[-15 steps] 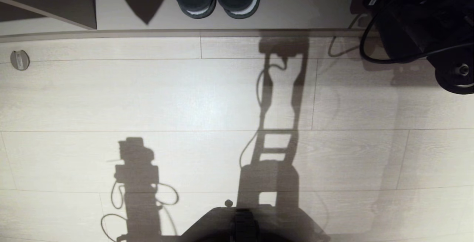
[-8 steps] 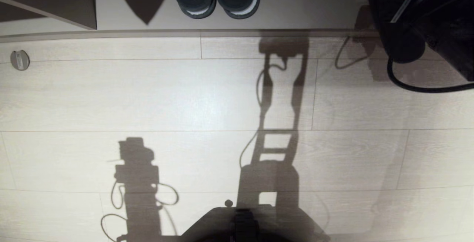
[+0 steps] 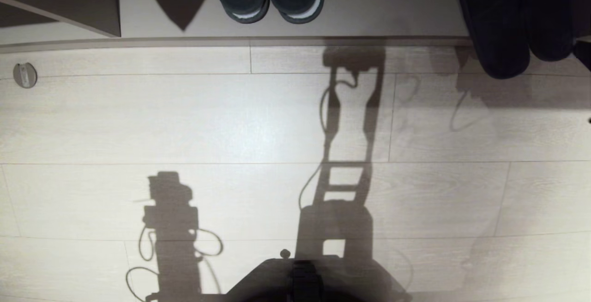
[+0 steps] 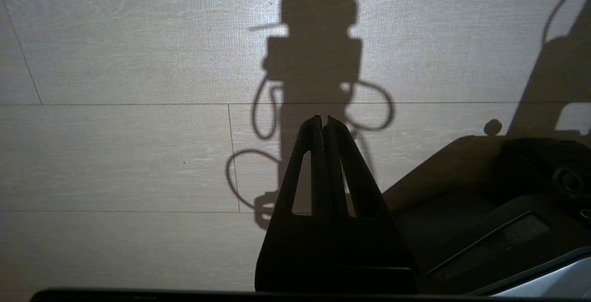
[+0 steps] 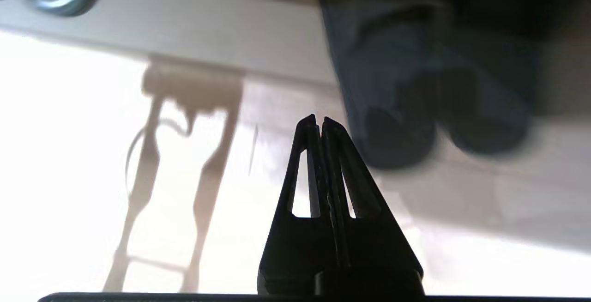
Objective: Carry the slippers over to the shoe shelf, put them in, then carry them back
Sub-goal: Pick up the slippers in the shoe cabinet
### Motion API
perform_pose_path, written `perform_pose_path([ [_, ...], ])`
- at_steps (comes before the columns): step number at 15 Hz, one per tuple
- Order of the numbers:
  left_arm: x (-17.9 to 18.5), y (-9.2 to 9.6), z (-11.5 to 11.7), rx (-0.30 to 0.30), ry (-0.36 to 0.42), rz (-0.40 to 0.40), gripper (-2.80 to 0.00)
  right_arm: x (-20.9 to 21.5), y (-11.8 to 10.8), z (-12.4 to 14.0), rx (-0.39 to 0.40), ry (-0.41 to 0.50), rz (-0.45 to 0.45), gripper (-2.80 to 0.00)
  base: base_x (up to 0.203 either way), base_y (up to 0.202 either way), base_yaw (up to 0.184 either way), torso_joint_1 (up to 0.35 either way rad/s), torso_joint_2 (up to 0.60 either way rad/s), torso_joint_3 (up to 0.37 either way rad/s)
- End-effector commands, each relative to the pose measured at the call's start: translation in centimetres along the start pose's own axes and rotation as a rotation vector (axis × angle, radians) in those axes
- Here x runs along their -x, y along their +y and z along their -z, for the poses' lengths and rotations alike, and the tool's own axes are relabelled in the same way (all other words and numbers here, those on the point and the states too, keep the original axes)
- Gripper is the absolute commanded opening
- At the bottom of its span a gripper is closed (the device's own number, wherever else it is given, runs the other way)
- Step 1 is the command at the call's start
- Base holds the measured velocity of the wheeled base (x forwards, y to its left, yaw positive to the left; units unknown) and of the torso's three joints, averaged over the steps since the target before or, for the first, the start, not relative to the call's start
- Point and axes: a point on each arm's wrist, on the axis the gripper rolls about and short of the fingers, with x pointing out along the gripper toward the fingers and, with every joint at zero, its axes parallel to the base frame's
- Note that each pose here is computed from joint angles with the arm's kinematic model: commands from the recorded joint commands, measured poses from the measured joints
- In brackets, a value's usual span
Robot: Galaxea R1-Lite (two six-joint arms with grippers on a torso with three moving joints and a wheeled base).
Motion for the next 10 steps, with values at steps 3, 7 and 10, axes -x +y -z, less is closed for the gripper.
perform_pose_path([
  [3, 0.0, 0.0, 0.0, -0.001, 0.002, 0.0, -2.8, 10.0, -0.9, -1.6, 0.012, -0.119, 0.043, -2.8, 0.0, 0.0, 0.0, 0.0, 0.0, 0.0],
  [7, 0.0, 0.0, 0.0, -0.001, 0.002, 0.0, -2.8, 16.1, -0.3, 2.1, 0.047, -0.078, 0.082, -2.8, 0.0, 0.0, 0.0, 0.0, 0.0, 0.0],
  [10, 0.0, 0.0, 0.0, -0.001, 0.001, 0.001, -2.8, 19.1, 0.6, 7.0, 0.062, 0.022, 0.074, -2.8, 0.0, 0.0, 0.0, 0.0, 0.0, 0.0],
])
